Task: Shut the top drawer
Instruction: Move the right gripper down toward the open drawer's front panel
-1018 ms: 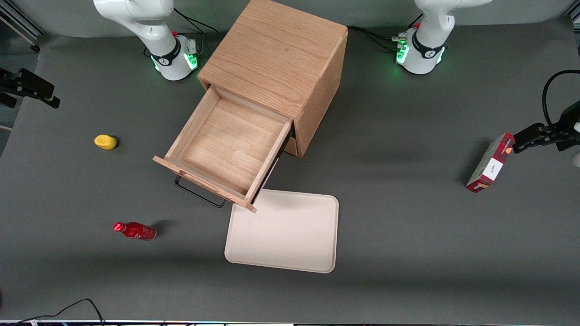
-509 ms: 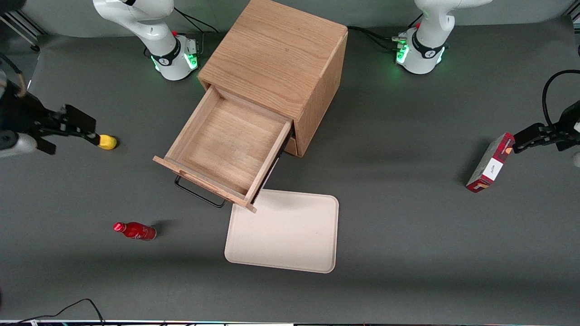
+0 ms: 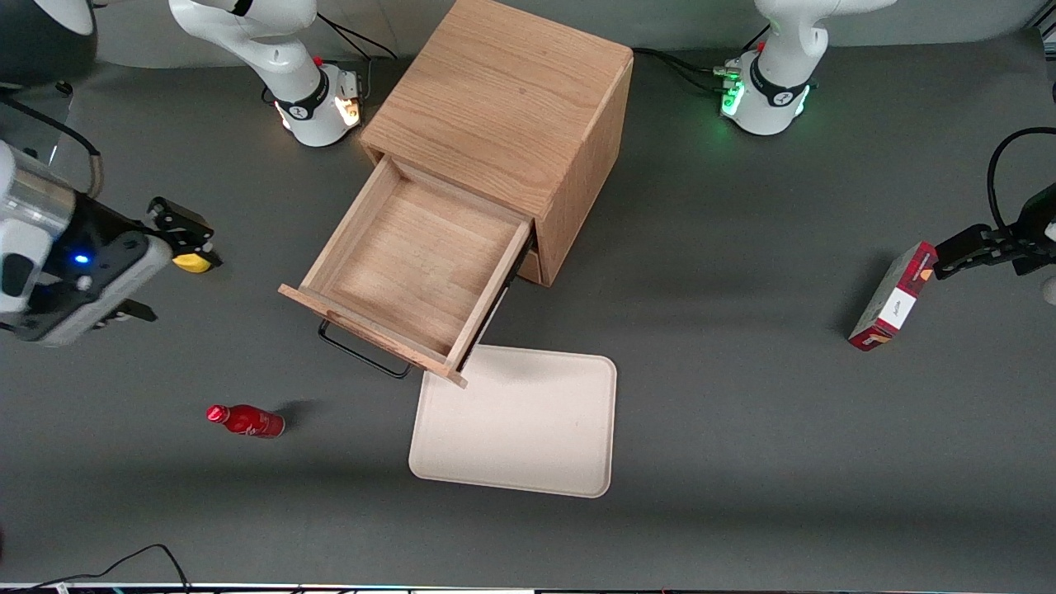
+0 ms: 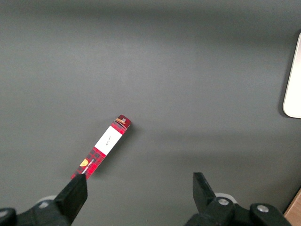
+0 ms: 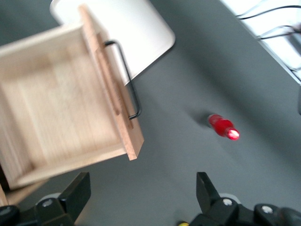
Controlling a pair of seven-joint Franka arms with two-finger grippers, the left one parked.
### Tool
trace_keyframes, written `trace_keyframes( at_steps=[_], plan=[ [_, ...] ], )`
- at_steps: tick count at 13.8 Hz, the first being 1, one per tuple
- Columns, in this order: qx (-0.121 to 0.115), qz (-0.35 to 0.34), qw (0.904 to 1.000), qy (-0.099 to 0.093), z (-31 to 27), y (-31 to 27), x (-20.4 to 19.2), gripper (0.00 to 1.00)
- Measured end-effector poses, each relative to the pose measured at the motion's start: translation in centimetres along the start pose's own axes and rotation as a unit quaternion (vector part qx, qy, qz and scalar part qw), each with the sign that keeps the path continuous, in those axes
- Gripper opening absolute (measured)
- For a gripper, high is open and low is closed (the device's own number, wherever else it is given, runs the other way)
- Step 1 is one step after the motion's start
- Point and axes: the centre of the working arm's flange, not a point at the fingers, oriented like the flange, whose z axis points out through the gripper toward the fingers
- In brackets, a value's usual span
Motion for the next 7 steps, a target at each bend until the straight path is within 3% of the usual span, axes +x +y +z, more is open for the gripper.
trace_keyframes(
  at_steps=[3,7],
  plan=[
    [0.029,-0.033,0.9989,-0.018,3.2,0.5,1.4,1.00],
    [0.099,-0.048,0.9926,-0.051,8.3,1.4,2.3,1.00]
  ],
)
